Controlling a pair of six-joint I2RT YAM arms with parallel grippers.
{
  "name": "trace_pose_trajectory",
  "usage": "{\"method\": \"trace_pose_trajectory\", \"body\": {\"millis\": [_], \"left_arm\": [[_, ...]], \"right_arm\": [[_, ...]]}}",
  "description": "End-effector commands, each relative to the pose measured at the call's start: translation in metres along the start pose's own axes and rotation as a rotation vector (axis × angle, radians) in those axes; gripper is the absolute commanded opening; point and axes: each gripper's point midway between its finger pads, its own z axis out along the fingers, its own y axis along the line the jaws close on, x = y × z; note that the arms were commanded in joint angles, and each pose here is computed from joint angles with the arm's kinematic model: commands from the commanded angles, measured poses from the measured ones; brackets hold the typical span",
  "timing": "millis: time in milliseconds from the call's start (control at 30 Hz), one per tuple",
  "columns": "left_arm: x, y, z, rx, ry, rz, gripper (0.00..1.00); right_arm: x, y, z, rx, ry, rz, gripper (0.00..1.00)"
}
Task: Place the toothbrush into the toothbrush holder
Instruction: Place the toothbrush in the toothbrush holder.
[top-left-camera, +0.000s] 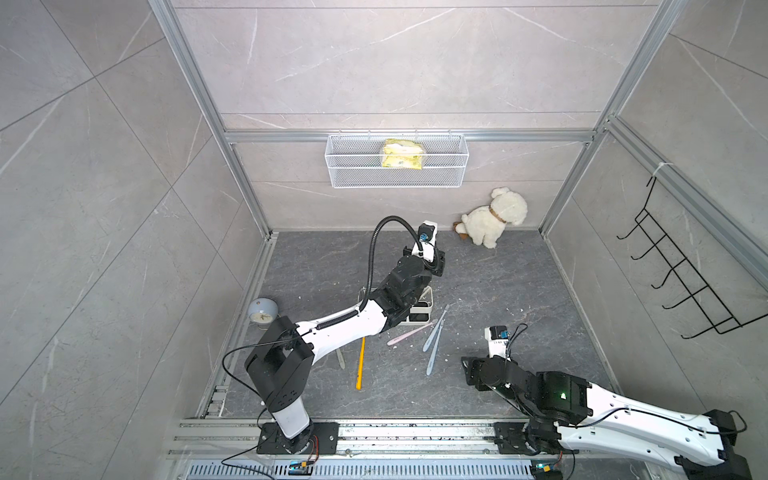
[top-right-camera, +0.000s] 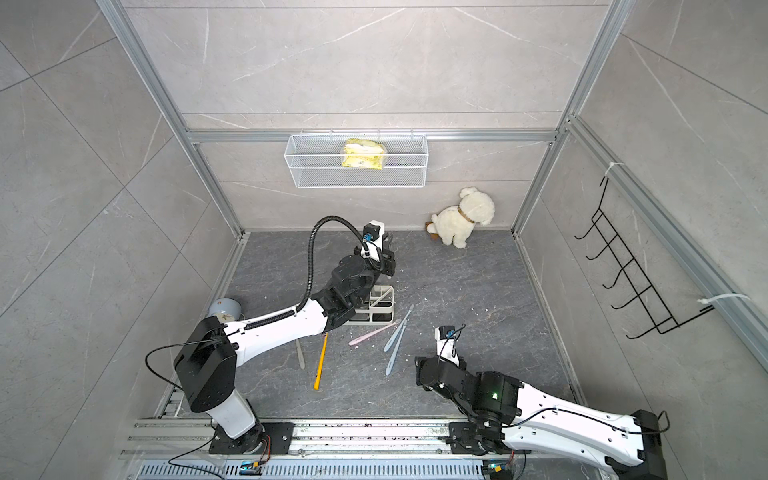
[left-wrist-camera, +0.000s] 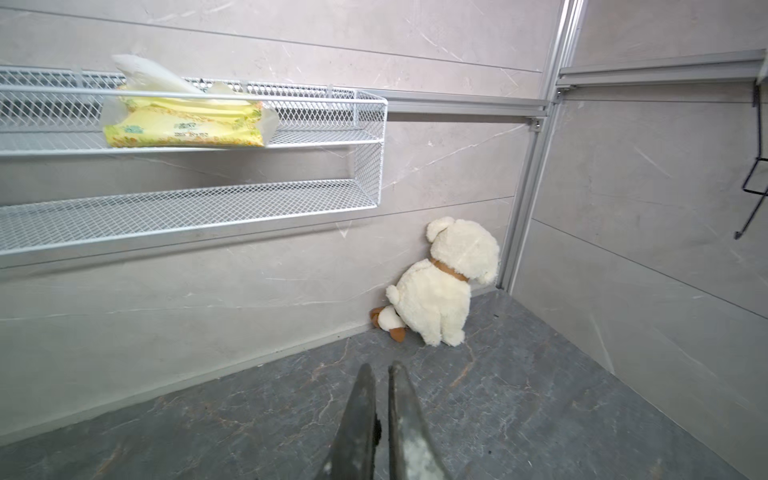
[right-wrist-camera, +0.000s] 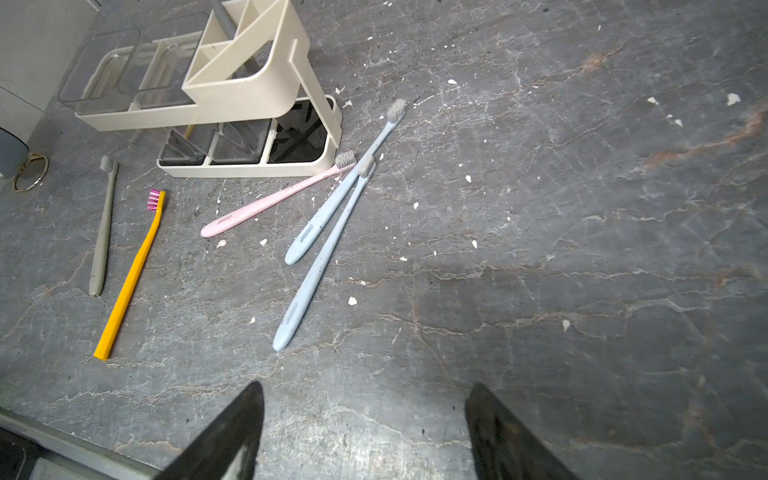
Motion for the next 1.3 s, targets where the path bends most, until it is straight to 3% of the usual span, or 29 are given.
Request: {"method": "trace_pose_trajectory", "body": {"millis": [0, 367, 667, 1000, 1267], "left_arm": [[0.016, -0.011, -0.006, 0.033, 0.029, -0.021, 0.00], [0.070, -0.012, -0.003, 0.021, 0.067, 0.011, 0.00], [0.108, -0.004, -0.006, -0.039, 0.028, 0.052, 0.00], [0.124, 0.000, -0.009, -0.068, 0.026, 0.071, 0.00], [0.116, -0.003, -0.014, -0.054, 0.045, 0.071, 0.00]], "right_arm": [[0.002, -0.003, 0.003, 0.005, -0.001, 0.018, 0.78], [0.007, -0.011, 0.004, 0.034, 0.010, 0.025, 0.78], [0.012, -0.013, 0.008, 0.054, 0.027, 0.025, 0.78], [0.013, -0.014, 0.010, 0.068, 0.028, 0.024, 0.78], [0.013, -0.013, 0.011, 0.069, 0.028, 0.026, 0.78]]}}
